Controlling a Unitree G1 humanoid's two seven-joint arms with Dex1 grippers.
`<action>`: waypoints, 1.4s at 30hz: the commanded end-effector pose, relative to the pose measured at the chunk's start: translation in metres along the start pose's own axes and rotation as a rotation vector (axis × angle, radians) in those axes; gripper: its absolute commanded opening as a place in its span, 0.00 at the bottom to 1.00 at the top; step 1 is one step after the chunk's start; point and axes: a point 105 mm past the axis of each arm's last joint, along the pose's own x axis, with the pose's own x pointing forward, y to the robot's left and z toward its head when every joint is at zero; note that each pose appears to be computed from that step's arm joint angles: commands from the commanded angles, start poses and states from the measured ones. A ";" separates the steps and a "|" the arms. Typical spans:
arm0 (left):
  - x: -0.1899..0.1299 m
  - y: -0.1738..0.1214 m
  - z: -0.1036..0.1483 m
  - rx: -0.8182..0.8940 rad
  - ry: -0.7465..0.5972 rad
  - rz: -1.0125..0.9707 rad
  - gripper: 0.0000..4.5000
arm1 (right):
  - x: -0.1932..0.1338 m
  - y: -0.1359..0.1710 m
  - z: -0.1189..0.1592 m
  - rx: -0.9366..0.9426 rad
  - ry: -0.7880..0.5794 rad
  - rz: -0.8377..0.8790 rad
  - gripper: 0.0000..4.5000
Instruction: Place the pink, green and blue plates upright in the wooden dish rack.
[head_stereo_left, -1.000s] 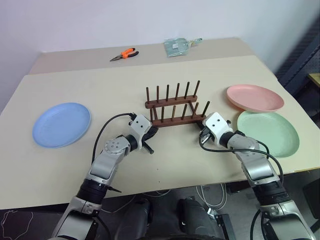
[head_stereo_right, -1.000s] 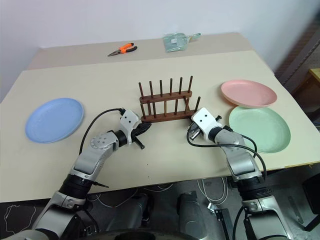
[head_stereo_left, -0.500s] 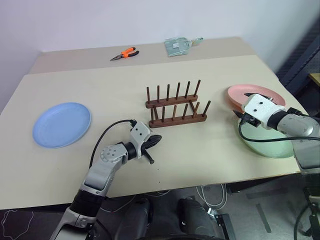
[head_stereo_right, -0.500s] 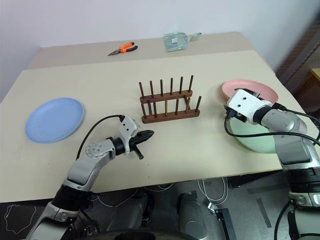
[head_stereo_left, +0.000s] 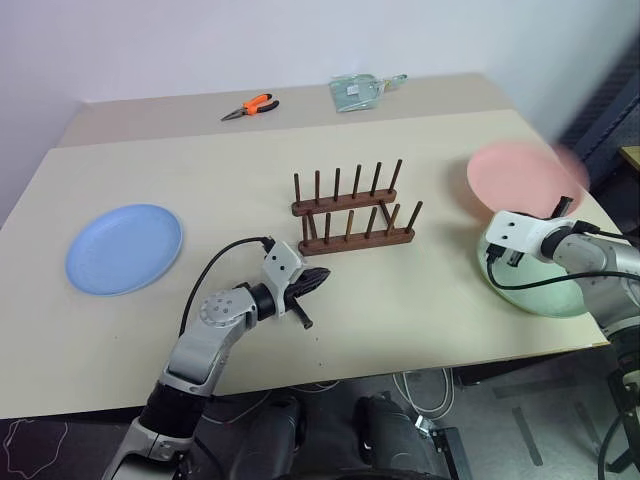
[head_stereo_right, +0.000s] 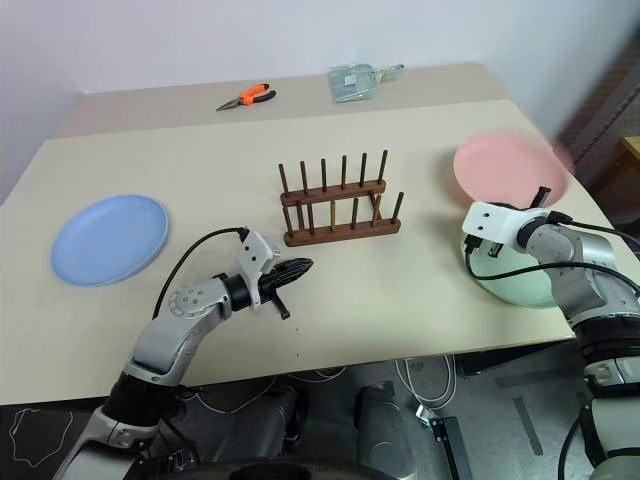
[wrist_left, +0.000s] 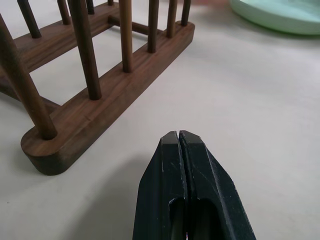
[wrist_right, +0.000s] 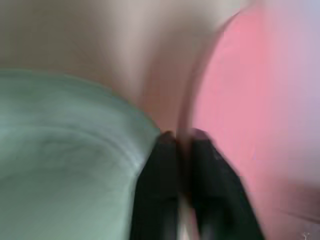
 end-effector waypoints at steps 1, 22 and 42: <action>-0.004 0.000 0.013 0.016 -0.044 -0.004 0.00 | -0.010 -0.034 0.020 -0.055 -0.084 -0.100 0.01; -0.011 0.001 0.020 0.004 -0.093 -0.002 0.00 | -0.095 -0.080 0.184 1.246 -1.124 0.298 0.01; -0.010 -0.001 0.017 0.016 -0.071 -0.015 0.00 | -0.066 -0.065 0.157 1.428 -1.017 0.333 0.55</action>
